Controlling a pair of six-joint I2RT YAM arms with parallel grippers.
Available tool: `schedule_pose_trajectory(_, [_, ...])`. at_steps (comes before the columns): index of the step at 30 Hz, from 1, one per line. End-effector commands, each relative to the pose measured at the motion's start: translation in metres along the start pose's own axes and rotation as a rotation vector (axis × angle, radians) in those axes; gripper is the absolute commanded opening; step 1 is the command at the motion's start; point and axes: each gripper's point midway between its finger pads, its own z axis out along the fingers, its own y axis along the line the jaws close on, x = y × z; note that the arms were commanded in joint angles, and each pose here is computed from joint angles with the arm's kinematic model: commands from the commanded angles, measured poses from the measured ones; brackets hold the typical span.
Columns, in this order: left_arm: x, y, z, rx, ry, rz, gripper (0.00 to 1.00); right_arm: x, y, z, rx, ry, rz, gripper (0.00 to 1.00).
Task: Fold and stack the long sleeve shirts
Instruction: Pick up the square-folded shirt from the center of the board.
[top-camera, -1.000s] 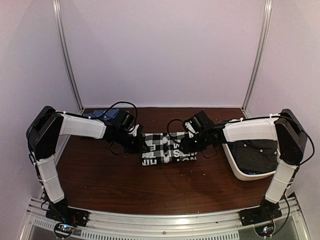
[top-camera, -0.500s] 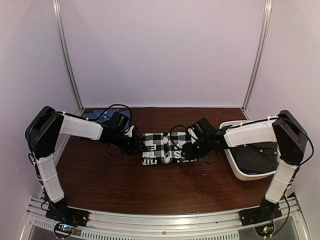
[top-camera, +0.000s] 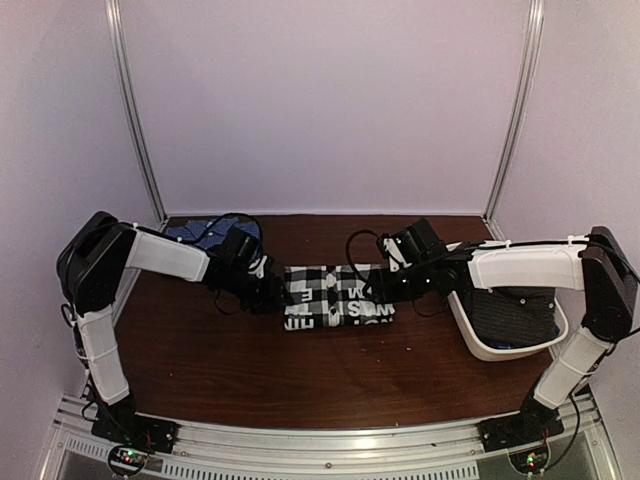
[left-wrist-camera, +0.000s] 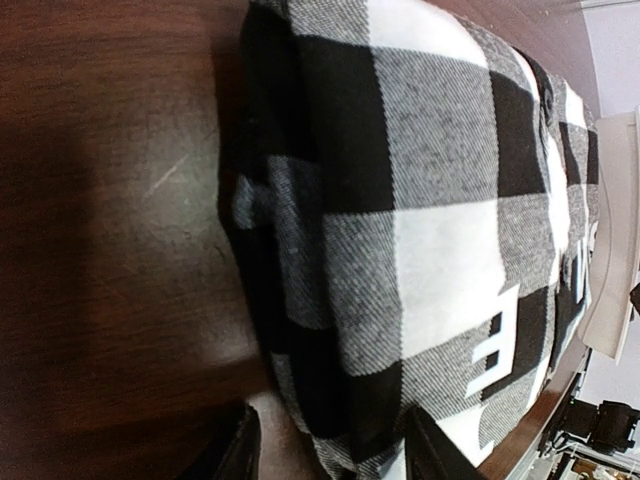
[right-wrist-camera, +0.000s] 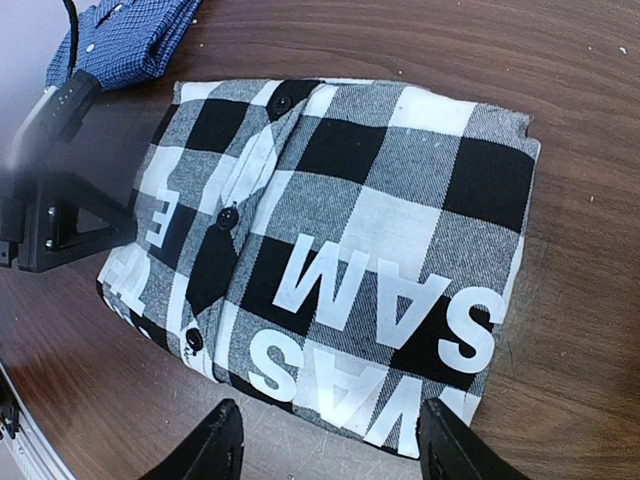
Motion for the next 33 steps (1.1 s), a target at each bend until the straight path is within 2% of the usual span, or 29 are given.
schedule_pose_trajectory(1, [-0.009,0.008,0.007,-0.026,-0.022,0.015,0.51,-0.008,-0.002,-0.006,0.018,-0.026,-0.010,0.61])
schedule_pose_trajectory(7, [-0.012,0.011,0.017,-0.029,-0.010,0.014,0.49,-0.008,-0.003,-0.006,0.017,-0.029,-0.008,0.62])
schedule_pose_trajectory(12, [-0.012,0.014,0.026,-0.028,0.001,-0.005,0.40,-0.010,-0.002,-0.005,0.016,-0.032,-0.010,0.62])
schedule_pose_trajectory(17, [-0.014,0.005,0.030,0.025,0.007,-0.035,0.21,-0.013,-0.002,-0.002,0.021,-0.034,-0.015,0.62])
schedule_pose_trajectory(21, [-0.018,-0.007,0.025,0.064,0.006,-0.027,0.00,-0.019,-0.002,0.005,0.038,-0.033,-0.022,0.62])
schedule_pose_trajectory(28, [-0.025,-0.022,-0.016,0.067,0.004,0.047,0.00,-0.032,0.012,0.020,0.025,-0.025,-0.053,0.62])
schedule_pose_trajectory(33, [-0.022,-0.010,-0.055,0.055,0.013,0.077,0.00,-0.036,0.018,0.035,0.024,-0.010,-0.070,0.60])
